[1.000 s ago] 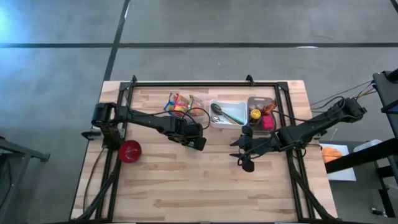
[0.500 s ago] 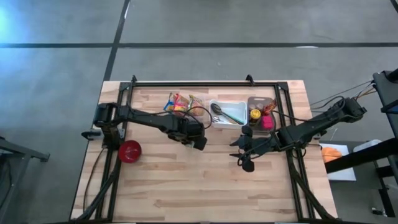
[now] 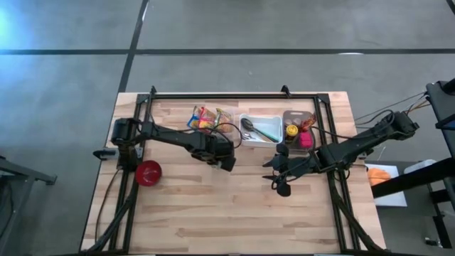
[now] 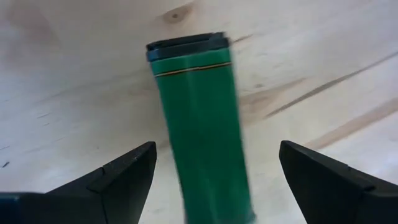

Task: Pick & Place Food Item
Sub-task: Put the black seasoning can into the black bin

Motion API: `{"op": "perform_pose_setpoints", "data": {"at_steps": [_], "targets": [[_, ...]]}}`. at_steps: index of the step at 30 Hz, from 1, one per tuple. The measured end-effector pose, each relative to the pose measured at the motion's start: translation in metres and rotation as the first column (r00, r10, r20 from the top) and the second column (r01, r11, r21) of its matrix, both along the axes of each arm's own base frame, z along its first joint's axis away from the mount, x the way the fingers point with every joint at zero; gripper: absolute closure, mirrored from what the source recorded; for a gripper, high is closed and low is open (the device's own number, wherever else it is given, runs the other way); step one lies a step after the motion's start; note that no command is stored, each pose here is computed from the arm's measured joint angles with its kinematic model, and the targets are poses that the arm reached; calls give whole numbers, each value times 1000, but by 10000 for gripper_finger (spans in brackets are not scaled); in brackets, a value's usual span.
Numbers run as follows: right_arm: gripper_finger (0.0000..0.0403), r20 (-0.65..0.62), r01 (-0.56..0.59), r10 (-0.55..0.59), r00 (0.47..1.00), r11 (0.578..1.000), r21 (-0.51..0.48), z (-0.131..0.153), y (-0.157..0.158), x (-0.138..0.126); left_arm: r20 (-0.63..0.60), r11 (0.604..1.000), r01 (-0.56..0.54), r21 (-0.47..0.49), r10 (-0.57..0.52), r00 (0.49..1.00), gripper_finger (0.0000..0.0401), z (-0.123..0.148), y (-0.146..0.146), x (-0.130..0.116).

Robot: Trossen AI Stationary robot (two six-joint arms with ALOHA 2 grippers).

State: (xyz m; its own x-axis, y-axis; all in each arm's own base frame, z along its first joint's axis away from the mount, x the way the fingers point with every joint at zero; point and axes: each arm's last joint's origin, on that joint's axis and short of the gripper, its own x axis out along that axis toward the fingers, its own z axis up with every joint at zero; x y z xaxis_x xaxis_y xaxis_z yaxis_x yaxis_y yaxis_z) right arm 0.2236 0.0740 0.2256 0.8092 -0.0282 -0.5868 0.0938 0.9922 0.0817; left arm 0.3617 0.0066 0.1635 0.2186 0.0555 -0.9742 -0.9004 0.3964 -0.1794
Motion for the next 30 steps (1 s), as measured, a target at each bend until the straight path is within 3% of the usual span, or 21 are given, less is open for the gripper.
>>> {"op": "perform_pose_setpoints", "data": {"at_steps": [5,8,16,20,30], "targets": [[201,-3,-1,1,1000,1000,-3,0,0,0,-39,999,43,9,-42,998,65,-8,3,-6],[201,-3,-2,2,1000,1000,-4,0,0,0,-57,999,41,8,-41,998,88,-11,4,-9],[201,-3,-2,2,1000,1000,-4,0,0,0,-54,1000,27,16,-26,998,232,-11,10,-9],[201,-6,-3,3,1000,1000,-7,0,0,0,-50,996,83,25,-82,995,303,-10,10,-9],[201,12,16,-16,1000,999,36,1,0,1,0,975,223,-10,-223,975,303,4,-1,-10]]}}
